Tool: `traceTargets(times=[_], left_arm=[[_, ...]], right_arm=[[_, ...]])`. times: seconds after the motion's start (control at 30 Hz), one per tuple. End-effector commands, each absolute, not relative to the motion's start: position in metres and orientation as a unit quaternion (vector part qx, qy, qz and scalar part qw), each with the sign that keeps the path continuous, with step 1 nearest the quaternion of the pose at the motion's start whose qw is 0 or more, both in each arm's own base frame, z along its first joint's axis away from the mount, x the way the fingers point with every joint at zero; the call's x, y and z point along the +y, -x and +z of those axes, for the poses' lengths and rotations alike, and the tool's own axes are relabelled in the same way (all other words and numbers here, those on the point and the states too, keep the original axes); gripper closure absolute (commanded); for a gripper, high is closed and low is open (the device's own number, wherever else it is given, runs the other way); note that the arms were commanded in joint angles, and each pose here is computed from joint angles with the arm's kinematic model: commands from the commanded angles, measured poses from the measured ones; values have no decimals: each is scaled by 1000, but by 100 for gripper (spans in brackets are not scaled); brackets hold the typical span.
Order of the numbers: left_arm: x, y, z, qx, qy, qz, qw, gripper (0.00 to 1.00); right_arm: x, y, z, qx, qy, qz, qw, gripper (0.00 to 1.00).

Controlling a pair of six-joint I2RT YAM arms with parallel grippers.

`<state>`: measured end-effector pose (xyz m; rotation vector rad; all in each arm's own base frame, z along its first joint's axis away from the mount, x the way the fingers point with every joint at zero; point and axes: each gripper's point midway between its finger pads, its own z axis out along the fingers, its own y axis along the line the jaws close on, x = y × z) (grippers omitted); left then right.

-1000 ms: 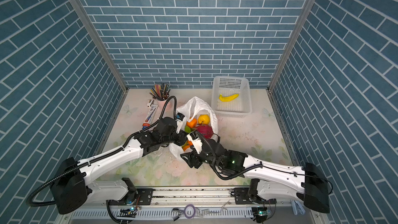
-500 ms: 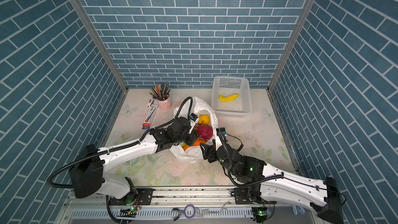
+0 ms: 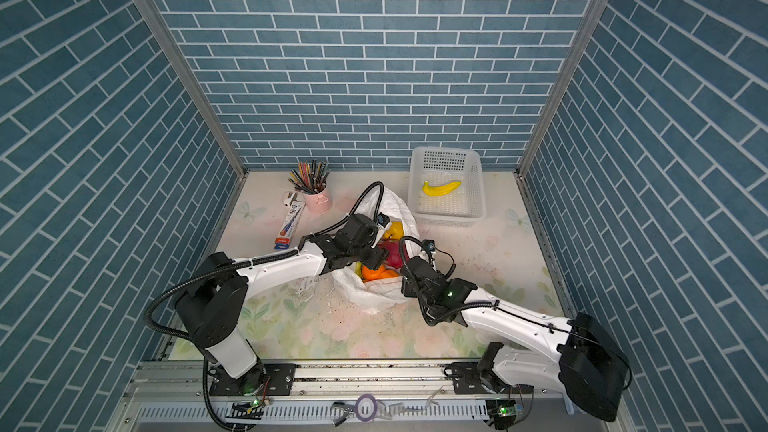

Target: Untie the knot of the plastic bag and take out the fruit

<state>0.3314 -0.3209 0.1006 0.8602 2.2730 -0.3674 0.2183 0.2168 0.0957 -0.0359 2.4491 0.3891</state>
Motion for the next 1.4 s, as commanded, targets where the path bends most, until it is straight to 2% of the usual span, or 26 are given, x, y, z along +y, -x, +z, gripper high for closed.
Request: traceTargets(times=[0.0, 0.1, 0.37, 0.77, 1.03, 1.17, 1.37], left_arm=[[-339, -330, 110, 842, -378, -180, 340, 29], [-343, -324, 106, 814, -430, -181, 345, 29], [-351, -313, 103, 718, -568, -163, 368, 21], [-354, -318, 60, 702, -641, -145, 273, 14], [-348, -326, 33, 709, -652, -113, 244, 14], [-342, -324, 24, 705, -662, -102, 234, 14], [-342, -323, 22, 688, -676, -96, 247, 14]], right_arm=[[207, -195, 70, 957, -1, 137, 257, 53], [208, -182, 63, 962, 3, 146, 231, 52], [214, -190, 90, 954, 21, 149, 259, 51], [217, -201, 110, 940, 39, 173, 292, 49], [219, -206, 116, 937, 39, 185, 295, 47], [219, -207, 119, 936, 38, 186, 297, 44], [220, -208, 122, 935, 36, 189, 299, 43]])
